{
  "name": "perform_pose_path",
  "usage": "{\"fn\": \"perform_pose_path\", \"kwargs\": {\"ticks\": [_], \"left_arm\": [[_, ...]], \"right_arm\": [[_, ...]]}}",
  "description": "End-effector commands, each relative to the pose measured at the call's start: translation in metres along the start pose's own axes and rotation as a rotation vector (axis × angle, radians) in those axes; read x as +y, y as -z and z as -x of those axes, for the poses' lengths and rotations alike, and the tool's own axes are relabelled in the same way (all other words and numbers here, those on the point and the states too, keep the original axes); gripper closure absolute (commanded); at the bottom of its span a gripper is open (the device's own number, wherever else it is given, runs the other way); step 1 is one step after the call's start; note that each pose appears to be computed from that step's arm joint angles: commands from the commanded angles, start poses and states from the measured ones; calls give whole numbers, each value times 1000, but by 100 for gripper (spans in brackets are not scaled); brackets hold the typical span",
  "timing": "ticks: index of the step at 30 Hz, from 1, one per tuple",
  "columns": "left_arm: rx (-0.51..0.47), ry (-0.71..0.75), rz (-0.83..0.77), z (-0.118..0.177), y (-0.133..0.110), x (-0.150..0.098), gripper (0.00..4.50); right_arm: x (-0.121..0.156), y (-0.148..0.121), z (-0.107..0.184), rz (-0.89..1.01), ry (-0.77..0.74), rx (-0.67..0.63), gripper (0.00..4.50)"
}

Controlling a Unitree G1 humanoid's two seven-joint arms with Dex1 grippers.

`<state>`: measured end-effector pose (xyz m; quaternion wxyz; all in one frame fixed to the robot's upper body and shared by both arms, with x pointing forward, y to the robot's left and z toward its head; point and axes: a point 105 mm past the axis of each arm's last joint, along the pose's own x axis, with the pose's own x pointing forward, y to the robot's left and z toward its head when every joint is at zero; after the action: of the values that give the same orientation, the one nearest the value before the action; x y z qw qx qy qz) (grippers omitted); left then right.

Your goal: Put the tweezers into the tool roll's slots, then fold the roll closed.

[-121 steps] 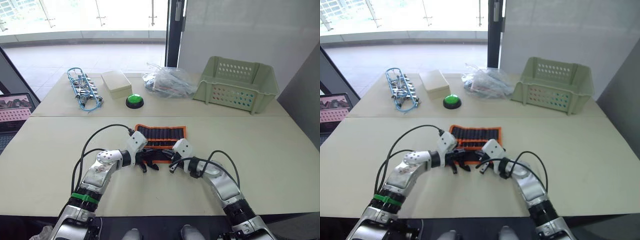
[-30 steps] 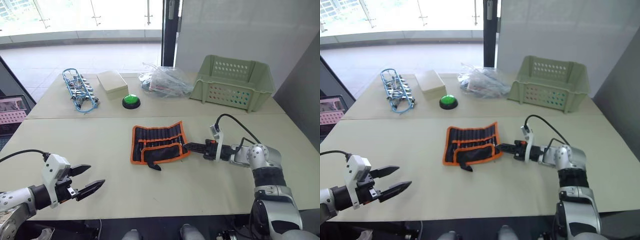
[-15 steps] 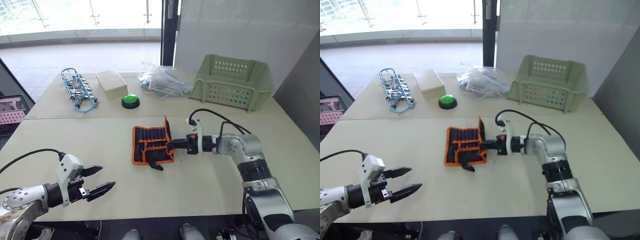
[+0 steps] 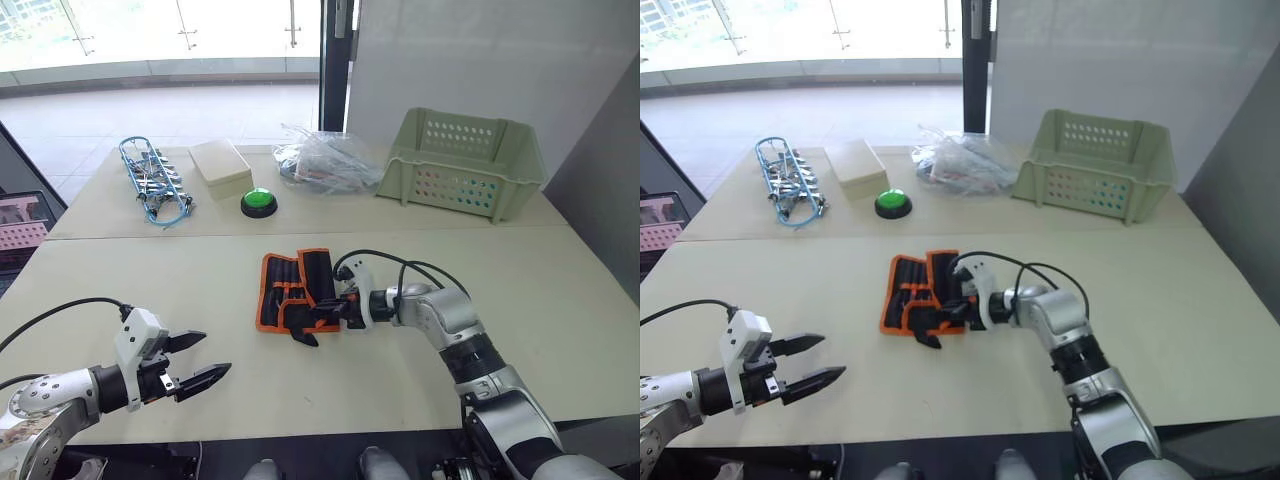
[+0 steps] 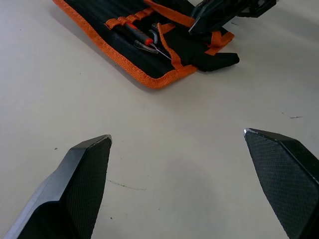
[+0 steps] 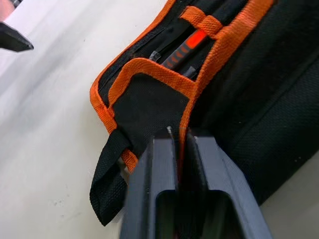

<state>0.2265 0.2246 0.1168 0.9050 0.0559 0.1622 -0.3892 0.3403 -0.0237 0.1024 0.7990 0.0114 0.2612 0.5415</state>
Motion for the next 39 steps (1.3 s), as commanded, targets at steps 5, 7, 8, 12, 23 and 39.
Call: {"fn": "perform_pose_path", "kwargs": {"ticks": [5,7,8,12,23,39], "left_arm": [[-18,6,-35,0,-7,3,0],[-21,6,-35,0,-8,4,0],[-23,6,-34,1,-8,4,0],[-30,6,-32,0,-8,6,0],[-125,-62,132,-35,-14,28,0],[-139,81,481,-84,-13,12,0]], "right_arm": [[14,-44,11,184,-90,-179,121],[12,-57,20,224,-80,-233,57],[11,-61,24,251,-78,-252,21],[18,-76,43,398,-124,-342,2],[2,-23,23,612,-79,-225,294],[-13,12,7,608,2,-103,447]]}}
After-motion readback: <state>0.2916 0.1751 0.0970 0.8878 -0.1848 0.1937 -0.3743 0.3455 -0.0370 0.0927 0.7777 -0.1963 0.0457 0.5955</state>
